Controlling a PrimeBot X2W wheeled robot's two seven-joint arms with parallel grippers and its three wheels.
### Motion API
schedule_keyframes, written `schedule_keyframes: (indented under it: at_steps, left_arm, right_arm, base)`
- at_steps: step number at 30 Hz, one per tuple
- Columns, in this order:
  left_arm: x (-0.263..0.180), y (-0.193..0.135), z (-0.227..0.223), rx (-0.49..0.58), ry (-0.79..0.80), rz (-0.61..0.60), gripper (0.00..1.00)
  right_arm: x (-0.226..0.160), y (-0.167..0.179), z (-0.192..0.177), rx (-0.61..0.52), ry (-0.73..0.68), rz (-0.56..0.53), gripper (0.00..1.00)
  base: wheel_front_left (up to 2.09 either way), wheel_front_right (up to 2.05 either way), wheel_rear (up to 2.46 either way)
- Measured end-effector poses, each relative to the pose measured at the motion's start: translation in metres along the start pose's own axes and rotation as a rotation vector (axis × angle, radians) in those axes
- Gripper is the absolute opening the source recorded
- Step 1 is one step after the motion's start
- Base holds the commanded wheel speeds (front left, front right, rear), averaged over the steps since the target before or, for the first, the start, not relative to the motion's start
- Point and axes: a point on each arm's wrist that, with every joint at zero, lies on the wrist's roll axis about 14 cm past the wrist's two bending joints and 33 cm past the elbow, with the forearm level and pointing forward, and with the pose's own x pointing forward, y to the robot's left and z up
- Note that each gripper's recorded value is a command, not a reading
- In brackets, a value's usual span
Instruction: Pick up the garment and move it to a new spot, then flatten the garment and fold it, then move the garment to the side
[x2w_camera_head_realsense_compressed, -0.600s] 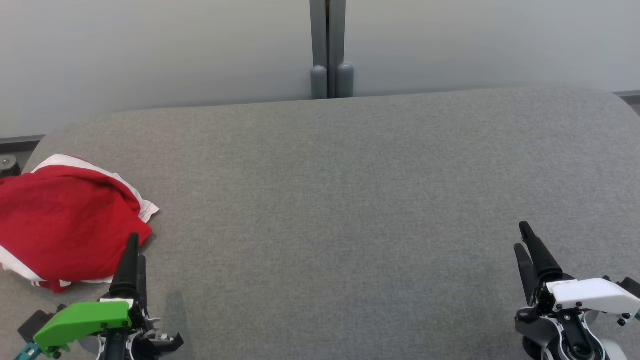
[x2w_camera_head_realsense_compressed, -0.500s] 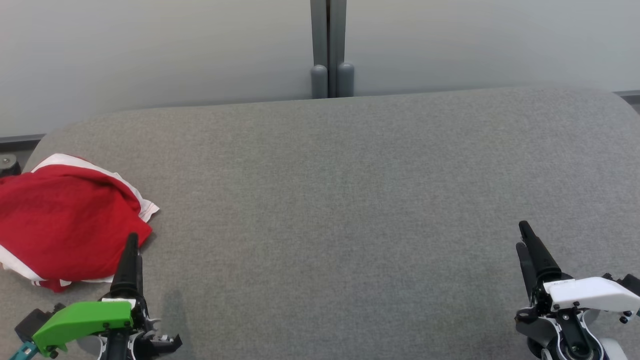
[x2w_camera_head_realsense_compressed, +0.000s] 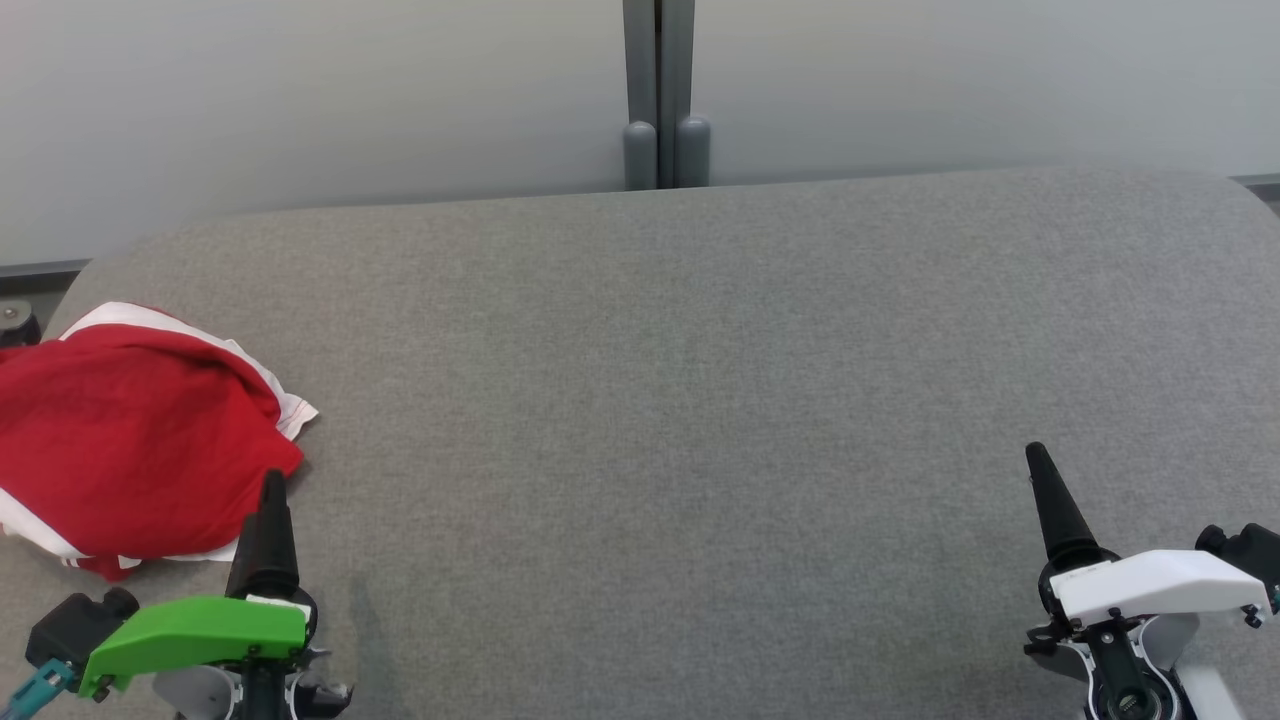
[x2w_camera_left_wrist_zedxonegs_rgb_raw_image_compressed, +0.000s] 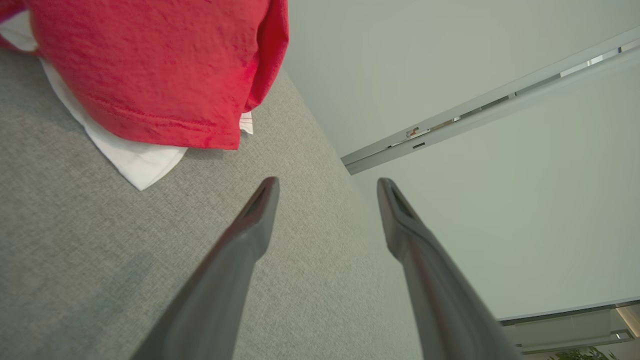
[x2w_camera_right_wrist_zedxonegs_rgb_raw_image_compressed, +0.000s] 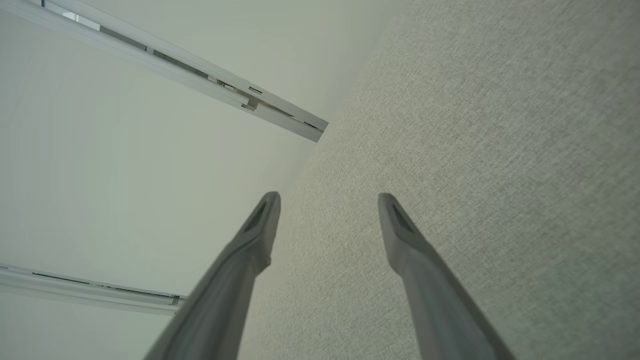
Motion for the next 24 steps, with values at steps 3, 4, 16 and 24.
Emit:
schedule_keyframes:
  at_steps: [3, 4, 16, 24]
  left_arm:
    - [0.000, 0.000, -0.002, 0.060, 0.003, -0.001, 1.00]
    - [0.000, 0.000, -0.003, 0.083, 0.009, -0.001, 1.00]
    - [-0.001, 0.009, -0.014, 0.354, 0.051, 0.024, 1.00]
    - [-0.002, 0.016, -0.016, 0.469, 0.058, 0.040, 1.00]
  right_arm:
    - [0.000, 0.000, 0.002, -0.056, -0.008, -0.002, 1.00]
    - [0.000, 0.000, 0.001, -0.076, -0.010, -0.001, 1.00]
    - [0.002, 0.007, 0.006, -0.275, -0.037, 0.022, 1.00]
    - [0.006, 0.014, 0.001, -0.378, -0.034, 0.047, 1.00]
  base:
    - [0.00, 0.00, 0.00]
    - [0.00, 0.00, 0.00]
    - [0.00, 0.00, 0.00]
    - [0.00, 0.00, 0.00]
